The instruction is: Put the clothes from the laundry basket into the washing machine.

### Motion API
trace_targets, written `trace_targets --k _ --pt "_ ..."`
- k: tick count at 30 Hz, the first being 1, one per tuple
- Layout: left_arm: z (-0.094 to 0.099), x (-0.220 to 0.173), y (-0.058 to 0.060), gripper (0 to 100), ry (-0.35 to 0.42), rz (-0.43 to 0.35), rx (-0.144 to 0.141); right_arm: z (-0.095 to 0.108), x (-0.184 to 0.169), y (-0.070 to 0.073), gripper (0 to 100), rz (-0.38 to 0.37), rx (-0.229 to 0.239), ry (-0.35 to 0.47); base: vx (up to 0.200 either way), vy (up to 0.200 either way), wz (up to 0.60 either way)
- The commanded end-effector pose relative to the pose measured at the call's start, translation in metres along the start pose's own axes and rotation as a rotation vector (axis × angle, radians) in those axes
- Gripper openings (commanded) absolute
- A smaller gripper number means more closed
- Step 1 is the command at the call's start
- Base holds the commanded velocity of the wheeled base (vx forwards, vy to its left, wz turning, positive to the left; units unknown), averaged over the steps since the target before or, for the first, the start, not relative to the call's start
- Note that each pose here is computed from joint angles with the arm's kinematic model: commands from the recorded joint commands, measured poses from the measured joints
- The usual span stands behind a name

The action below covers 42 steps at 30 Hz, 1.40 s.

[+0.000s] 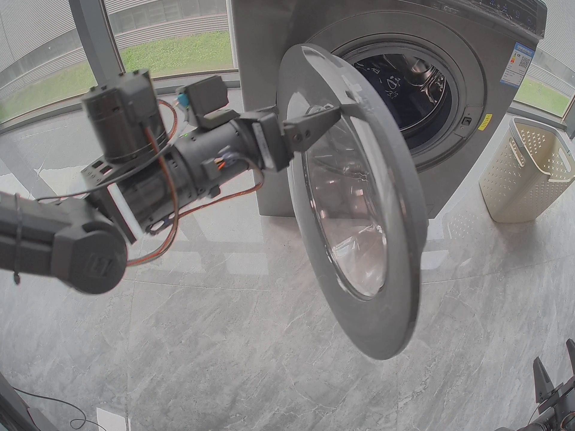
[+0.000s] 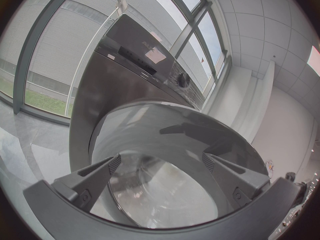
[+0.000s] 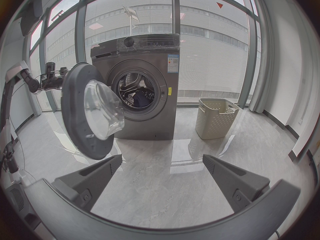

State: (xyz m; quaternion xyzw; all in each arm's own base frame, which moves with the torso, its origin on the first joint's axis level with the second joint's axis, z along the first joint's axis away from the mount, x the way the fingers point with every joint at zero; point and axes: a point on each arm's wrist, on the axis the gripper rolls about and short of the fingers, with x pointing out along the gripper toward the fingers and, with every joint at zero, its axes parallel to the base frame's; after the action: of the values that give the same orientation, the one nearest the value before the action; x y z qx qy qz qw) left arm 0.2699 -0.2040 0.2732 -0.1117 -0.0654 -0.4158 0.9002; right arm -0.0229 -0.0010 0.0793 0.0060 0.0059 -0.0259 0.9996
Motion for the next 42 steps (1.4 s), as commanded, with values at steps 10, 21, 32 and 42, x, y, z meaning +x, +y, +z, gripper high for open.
trace_targets --k 10,21,32,42 --pt "-0.04 0.111 0.033 100 -0.098 0.263 -0.09 -0.003 -0.001 0.0 100 0.001 0.0 -0.008 0.0 0.0 0.0" --pt "-0.021 0.079 0.0 100 -0.042 0.26 -0.171 -0.003 -0.001 0.0 100 0.001 0.0 -0.008 0.0 0.0 0.0" --pt "0.008 -0.105 -0.064 100 0.1 0.095 -0.105 -0.003 -0.001 0.0 100 0.001 0.0 -0.008 0.0 0.0 0.0" --pt "-0.027 -0.257 -0.046 100 0.117 0.225 0.093 -0.003 -0.001 0.0 100 0.0 0.0 -0.008 0.0 0.0 0.0"
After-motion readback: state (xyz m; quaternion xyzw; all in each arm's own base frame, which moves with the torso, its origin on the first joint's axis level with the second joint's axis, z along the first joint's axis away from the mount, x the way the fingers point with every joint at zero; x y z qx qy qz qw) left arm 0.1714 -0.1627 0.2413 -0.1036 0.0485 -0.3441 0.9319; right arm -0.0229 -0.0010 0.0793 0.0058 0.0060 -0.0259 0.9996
